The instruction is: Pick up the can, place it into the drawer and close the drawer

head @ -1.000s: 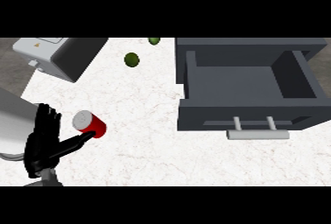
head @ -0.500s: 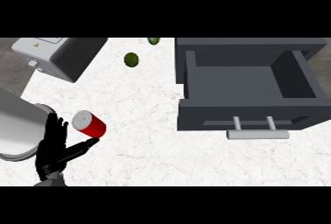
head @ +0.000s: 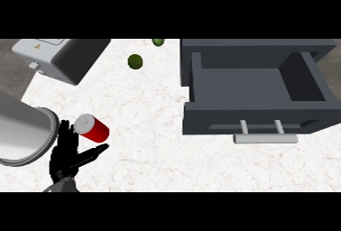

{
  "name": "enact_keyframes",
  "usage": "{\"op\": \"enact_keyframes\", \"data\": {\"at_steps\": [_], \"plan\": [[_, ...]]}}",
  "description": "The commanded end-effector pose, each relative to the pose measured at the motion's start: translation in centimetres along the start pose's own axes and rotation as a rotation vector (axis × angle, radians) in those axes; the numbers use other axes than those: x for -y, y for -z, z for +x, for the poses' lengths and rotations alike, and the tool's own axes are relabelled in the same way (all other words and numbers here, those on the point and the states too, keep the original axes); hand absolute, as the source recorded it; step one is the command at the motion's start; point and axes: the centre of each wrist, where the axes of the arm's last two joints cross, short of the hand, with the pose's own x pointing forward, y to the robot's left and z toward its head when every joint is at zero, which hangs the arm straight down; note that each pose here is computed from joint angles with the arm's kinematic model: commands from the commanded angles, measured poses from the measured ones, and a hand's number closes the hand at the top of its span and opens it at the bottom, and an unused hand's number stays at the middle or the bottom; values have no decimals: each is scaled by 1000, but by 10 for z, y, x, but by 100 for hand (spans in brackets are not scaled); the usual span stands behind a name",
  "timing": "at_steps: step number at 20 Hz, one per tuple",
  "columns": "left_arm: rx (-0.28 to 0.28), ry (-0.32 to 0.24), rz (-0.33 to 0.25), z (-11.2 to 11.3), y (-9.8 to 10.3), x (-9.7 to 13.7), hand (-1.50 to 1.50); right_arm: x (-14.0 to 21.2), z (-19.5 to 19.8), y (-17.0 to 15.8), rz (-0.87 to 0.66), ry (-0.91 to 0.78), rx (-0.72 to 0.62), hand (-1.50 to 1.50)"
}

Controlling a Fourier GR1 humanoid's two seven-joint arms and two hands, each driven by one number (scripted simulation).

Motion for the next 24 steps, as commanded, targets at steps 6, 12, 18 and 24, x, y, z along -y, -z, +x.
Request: {"op": "enact_keyframes", "data": {"at_steps": [6, 12, 18, 24], "plan": [[-6, -91, -17, -1, 33, 5, -150, 4, 8, -6, -2, 6, -8, -150], [-16, -152, -71, -8, 25, 20, 150, 15, 0, -23, -1, 13, -9, -150], [34, -174, -166, 6, 40, 31, 150, -8, 0, -3, 21, 17, -12, -150], [43, -194, -309, 14, 41, 67, 150, -5, 18, -12, 9, 37, -9, -150]]}}
